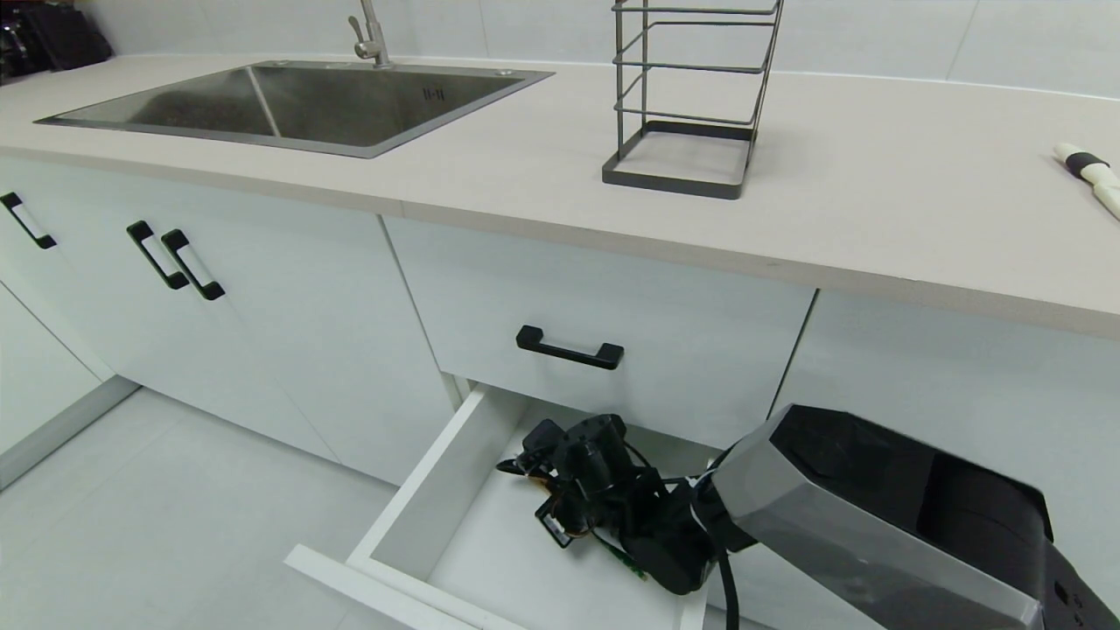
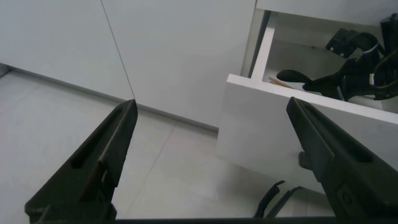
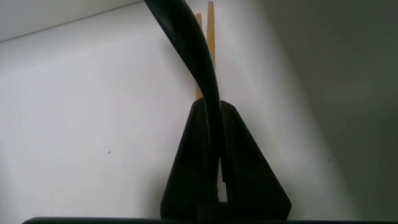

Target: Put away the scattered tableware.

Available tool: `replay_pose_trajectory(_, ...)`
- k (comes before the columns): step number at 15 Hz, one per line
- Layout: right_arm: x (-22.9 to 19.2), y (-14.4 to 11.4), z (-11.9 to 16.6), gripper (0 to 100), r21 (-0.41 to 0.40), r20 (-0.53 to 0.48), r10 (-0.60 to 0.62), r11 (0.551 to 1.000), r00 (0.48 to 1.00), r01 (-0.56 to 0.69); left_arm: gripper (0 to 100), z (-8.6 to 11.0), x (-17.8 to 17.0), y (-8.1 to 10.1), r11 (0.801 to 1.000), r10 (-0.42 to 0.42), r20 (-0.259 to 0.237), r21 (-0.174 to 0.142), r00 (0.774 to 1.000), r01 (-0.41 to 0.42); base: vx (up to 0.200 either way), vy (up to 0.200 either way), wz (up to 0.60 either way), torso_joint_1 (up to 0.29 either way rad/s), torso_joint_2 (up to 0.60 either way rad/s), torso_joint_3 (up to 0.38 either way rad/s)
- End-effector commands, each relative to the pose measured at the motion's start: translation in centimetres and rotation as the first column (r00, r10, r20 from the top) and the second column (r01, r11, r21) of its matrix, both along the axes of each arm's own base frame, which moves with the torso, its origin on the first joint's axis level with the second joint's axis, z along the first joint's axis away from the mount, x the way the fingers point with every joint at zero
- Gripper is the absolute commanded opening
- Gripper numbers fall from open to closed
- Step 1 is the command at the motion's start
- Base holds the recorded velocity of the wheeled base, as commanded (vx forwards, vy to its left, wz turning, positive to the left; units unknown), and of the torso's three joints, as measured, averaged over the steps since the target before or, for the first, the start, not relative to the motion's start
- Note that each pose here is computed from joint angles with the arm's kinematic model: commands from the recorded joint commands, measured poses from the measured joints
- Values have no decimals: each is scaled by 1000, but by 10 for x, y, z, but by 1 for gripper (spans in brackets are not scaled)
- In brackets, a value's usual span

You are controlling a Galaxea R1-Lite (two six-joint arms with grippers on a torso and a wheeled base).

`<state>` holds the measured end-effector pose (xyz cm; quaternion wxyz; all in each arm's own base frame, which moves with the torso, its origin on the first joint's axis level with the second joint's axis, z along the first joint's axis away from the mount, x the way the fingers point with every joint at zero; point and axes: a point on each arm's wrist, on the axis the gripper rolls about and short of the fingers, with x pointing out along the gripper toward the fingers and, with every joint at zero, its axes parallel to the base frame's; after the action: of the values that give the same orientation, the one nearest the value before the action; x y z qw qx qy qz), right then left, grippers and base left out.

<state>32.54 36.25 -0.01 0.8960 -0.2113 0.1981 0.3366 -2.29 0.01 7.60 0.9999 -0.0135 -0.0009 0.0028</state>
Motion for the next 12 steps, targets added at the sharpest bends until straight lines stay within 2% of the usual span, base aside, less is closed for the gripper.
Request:
replay_pose_trajectory(1, 2, 3, -6, 0, -7, -6, 1, 1000, 1000, -1, 100, 0, 0, 0, 1000, 1, 0, -1, 1000, -1, 0, 0, 0, 0, 0, 0)
replay_pose_trajectory(3, 2, 3, -8, 0, -13, -11, 1, 1000, 1000, -1, 100, 0, 0, 0, 1000, 1, 0, -1, 1000, -1, 0, 0, 0, 0, 0, 0)
replay_pose_trajectory(4, 2, 3, -9, 100, -11, -10, 3, 1000, 1000, -3, 100, 0, 0, 0, 1000, 1, 0, -1, 1000, -1, 0, 0, 0, 0, 0, 0)
replay_pose_trajectory(8, 0, 7, 6, 100, 18, 6, 13, 1000, 1000, -13, 100, 0, 0, 0, 1000, 1, 0, -1, 1000, -1, 0, 0, 0, 0, 0, 0)
replay_pose_trajectory(10, -11, 11, 30, 100, 48, 32, 37, 998, 999, -39, 100, 0, 0, 0, 1000, 1, 0, -1, 1000, -1, 0, 0, 0, 0, 0, 0)
replay_pose_trajectory(12, -39, 8, 65, 100, 75, 54, 77, 994, 996, -80, 100, 0, 0, 0, 1000, 1, 0, -1, 1000, -1, 0, 0, 0, 0, 0, 0)
